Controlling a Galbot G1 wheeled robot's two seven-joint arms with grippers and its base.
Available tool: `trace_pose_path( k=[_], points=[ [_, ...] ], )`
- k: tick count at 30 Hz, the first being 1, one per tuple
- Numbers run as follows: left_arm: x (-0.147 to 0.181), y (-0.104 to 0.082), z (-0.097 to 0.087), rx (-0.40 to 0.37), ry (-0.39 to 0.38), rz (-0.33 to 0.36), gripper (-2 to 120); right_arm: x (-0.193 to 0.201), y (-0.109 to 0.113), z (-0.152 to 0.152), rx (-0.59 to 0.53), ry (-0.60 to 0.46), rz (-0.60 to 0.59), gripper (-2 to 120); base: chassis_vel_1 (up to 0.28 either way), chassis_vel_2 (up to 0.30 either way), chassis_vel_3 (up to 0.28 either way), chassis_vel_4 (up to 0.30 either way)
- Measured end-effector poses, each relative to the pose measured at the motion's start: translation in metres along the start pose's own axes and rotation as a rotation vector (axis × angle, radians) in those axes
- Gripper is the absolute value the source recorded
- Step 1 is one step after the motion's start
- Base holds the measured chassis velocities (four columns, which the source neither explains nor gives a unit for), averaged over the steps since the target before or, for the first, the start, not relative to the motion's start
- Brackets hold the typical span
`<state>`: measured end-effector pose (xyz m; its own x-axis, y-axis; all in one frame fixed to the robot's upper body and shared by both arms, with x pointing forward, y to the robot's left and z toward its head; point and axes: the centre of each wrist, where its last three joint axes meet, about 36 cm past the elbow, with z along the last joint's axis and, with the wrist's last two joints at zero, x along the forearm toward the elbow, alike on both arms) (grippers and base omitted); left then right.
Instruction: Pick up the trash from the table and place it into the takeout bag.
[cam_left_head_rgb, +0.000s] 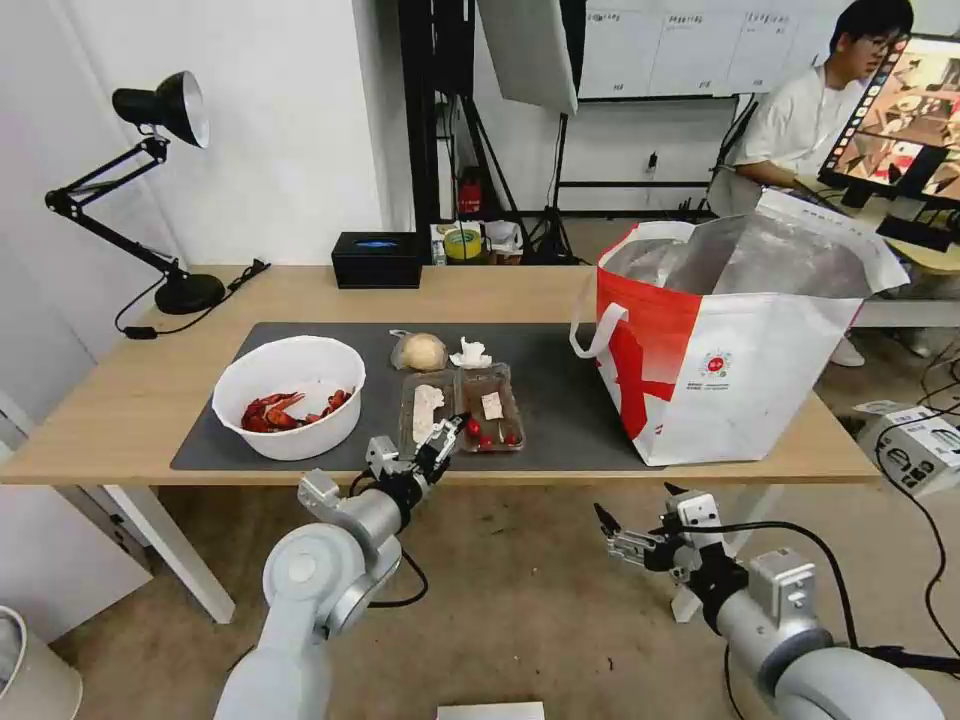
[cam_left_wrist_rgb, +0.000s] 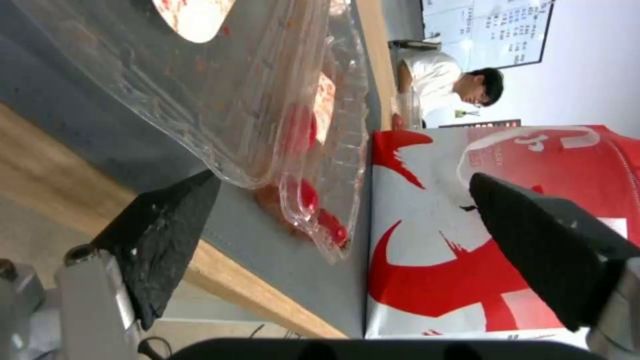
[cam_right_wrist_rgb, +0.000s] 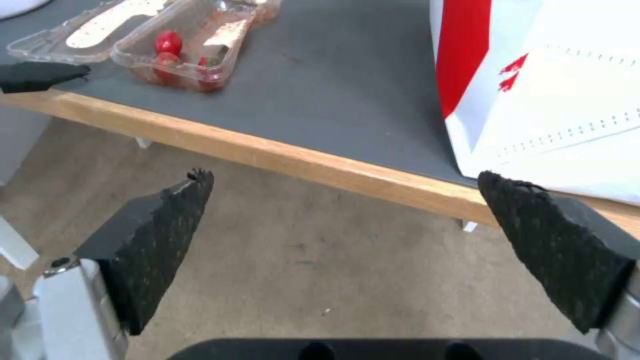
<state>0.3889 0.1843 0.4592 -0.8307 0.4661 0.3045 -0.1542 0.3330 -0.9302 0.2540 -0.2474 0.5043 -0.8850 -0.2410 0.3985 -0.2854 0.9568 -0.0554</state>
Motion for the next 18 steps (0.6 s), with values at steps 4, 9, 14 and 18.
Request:
trace_pose_path(
  k=[4, 9, 14, 18],
  points=[
    [-0.0002, 0.0003, -0.0001, 0.005, 0.000, -0.007, 100, 0.0002, 0.0000, 0.0001, 0.001, 0.000, 0.000, 100, 0.000, 0.000, 0.000, 0.000],
    [-0.0004, 0.0002, 0.0000, 0.010, -0.002, -0.013, 100, 0.0002, -0.0001, 0.0002, 0.002, 0.001, -0.001, 100, 0.000, 0.000, 0.000, 0.000],
    [-0.0001, -0.0004, -0.0020, 0.015, -0.017, -0.009, 100, 0.0002, 0.0000, 0.0012, 0.001, 0.005, -0.001, 100, 0.000, 0.000, 0.000, 0.000],
    [0.0007, -0.0018, -0.0036, 0.015, -0.029, -0.003, 100, 0.0001, 0.0002, 0.0014, -0.001, 0.005, -0.001, 100, 0.000, 0.000, 0.000, 0.000]
  ],
)
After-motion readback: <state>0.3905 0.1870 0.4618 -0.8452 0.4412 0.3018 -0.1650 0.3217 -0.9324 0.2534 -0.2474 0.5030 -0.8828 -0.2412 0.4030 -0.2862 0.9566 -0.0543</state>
